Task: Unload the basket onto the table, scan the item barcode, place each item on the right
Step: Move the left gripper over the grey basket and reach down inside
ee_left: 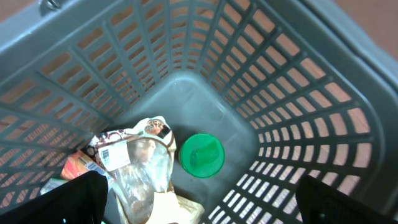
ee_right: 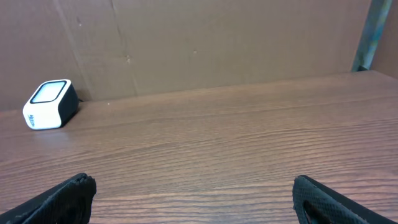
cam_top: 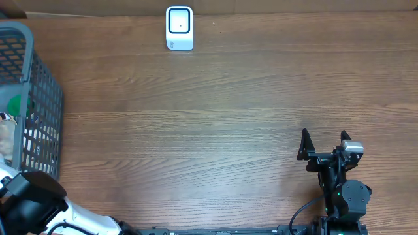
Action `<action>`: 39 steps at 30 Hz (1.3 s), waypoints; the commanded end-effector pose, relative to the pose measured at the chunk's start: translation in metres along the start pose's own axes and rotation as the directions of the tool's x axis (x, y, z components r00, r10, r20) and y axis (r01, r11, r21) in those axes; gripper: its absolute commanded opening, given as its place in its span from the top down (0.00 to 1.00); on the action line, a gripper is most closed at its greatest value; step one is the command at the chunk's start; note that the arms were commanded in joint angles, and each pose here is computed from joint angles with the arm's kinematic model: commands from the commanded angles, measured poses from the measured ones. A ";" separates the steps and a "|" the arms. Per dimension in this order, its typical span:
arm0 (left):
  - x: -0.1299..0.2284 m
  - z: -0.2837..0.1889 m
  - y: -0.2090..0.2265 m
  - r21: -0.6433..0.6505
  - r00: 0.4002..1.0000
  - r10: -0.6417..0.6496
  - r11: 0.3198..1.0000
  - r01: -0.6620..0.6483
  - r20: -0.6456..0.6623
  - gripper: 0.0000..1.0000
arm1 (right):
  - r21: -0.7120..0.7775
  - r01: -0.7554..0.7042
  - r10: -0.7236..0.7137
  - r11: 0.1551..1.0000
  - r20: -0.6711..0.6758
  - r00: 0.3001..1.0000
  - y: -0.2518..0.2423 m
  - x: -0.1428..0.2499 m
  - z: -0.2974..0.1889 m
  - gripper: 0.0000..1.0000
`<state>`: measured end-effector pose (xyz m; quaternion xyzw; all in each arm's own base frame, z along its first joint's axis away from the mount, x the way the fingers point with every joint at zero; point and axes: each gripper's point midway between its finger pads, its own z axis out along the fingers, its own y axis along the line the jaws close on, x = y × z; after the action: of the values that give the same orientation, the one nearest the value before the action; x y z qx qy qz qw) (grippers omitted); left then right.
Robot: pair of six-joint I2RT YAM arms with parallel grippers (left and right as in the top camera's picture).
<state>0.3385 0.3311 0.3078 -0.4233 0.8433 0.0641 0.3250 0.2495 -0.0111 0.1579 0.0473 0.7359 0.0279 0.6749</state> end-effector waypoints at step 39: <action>0.041 0.099 -0.001 0.093 0.974 0.171 0.983 -0.159 -0.150 0.00 | 0.007 0.000 0.000 1.000 -0.001 1.000 -0.002 0.003 0.000 0.00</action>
<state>0.3679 0.3446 0.2263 -0.3573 0.8899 0.0356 0.2813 0.2495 -0.0110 0.1579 0.0473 0.7359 0.0282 0.6749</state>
